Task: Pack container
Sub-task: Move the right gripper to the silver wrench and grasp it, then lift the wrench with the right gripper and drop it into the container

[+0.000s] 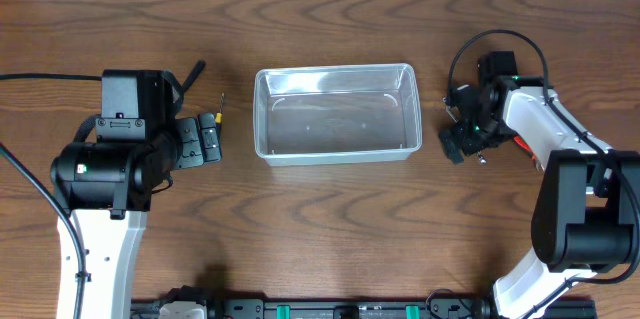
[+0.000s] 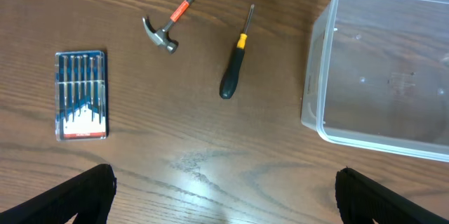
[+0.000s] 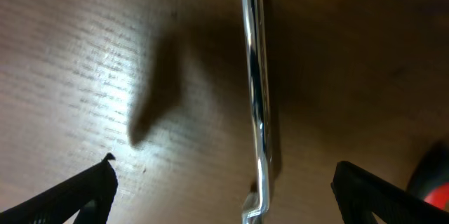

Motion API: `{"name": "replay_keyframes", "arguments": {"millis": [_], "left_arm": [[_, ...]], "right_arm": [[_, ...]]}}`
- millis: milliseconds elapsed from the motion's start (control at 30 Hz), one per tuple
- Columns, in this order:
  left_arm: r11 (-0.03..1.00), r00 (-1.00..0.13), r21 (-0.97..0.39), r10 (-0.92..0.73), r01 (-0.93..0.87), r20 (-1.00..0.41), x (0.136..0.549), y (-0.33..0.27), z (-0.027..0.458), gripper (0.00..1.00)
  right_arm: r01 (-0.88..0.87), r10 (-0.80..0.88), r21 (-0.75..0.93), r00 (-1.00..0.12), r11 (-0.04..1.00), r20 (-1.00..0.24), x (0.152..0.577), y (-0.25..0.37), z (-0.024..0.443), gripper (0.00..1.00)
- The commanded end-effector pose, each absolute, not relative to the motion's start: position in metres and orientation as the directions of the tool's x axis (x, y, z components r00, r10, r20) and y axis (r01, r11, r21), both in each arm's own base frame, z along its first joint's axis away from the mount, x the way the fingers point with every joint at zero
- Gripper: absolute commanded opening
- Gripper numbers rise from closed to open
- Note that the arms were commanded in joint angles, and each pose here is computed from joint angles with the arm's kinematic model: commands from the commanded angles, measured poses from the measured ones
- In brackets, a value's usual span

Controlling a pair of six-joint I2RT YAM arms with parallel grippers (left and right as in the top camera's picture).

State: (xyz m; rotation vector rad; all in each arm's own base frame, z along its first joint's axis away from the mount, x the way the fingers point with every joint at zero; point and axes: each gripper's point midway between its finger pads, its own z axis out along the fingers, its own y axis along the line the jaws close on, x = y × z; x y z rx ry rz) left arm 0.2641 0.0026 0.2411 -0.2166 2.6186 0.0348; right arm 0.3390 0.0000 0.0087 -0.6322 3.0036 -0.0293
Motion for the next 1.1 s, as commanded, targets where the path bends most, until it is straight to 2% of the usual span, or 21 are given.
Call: {"name": "replay_keyframes", "arguments": {"millis": [0,233,500,633,867,1067], "left_arm": [[0.988,-0.851,-0.008,-0.138,-0.156,-0.506,0.265,0.005,0.247,0.98],[0.988,-0.852,-0.008,-0.138,-0.156,-0.505,0.265,0.005,0.247,0.98],[0.988,-0.851,-0.008,-0.138,-0.156,-0.506,0.265,0.005,0.247,0.98],[0.988,-0.851,-0.008,-0.138,-0.156,-0.506,0.265,0.005,0.247,0.98],[0.988,-0.851,-0.008,-0.138,-0.156,-0.506,0.265,0.005,0.247,0.98],[0.988,-0.852,-0.008,-0.138,-0.156,-0.506,0.265,0.005,0.247,0.98]], "right_arm": [[-0.453,-0.455,-0.046,-0.887,0.891,-0.082,0.342,-0.003,0.002,0.99],[-0.568,-0.573,-0.074,-0.812,0.820,-0.113,0.347,-0.001,-0.007,0.99],[-0.576,-0.572,-0.011,-0.810,0.818,-0.128,0.339,0.009,-0.027,0.97],[-0.568,-0.562,0.048,-0.821,0.822,-0.099,0.326,0.014,-0.043,0.89],[-0.536,-0.532,0.071,-0.844,0.841,-0.071,0.322,0.014,-0.055,0.82],[-0.536,-0.532,0.070,-0.844,0.841,-0.072,0.322,0.014,-0.055,0.60]]}}
